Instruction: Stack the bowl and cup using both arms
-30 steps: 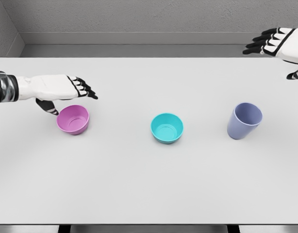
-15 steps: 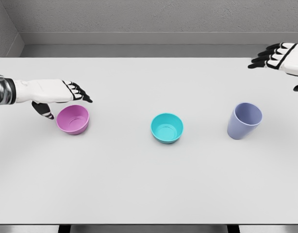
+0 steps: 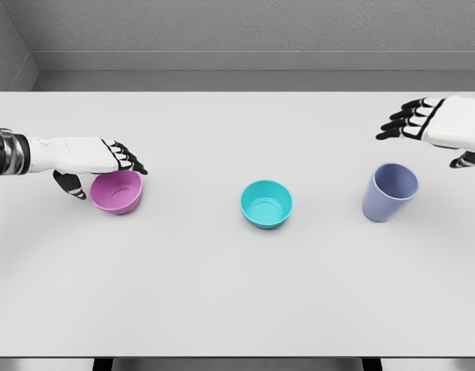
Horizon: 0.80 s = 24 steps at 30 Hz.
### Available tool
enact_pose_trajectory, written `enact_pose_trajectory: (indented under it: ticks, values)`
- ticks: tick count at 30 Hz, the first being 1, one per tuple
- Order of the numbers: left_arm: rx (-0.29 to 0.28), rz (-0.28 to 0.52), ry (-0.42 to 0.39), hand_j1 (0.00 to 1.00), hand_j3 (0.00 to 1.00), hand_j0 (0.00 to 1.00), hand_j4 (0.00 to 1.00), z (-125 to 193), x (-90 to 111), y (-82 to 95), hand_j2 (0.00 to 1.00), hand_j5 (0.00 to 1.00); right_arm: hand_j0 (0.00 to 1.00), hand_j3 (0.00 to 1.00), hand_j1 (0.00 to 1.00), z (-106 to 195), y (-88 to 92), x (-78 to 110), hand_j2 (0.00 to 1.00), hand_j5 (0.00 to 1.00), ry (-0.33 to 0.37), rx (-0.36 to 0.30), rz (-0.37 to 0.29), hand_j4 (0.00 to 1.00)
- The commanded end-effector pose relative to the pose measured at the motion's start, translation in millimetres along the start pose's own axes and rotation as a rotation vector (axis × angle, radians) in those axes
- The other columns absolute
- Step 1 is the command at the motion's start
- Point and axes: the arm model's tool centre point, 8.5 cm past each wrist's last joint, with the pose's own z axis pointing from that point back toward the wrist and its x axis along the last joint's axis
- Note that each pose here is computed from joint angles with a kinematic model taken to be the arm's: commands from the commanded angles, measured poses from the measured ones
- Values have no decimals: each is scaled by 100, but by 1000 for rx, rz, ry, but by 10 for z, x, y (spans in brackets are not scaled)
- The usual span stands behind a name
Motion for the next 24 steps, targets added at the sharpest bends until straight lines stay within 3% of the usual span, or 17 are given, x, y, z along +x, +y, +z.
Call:
enact_pose_trajectory:
  ticks: [1, 16, 24]
  values:
    - [2, 6, 0, 100, 100, 100, 100, -4, -3, -2, 100, 100, 100, 100, 100, -49, 65, 34, 100, 100, -13, 21, -5, 100]
    - [-18, 12, -21, 100, 100, 100, 100, -87, 57, -84, 100, 100, 100, 100, 100, -187, 131, 208, 100, 100, -57, 64, 42, 100]
    - [-16, 11, -22, 100, 100, 100, 100, -91, 59, -75, 100, 100, 100, 100, 100, -231, 202, 203, 100, 100, -54, 83, 42, 100]
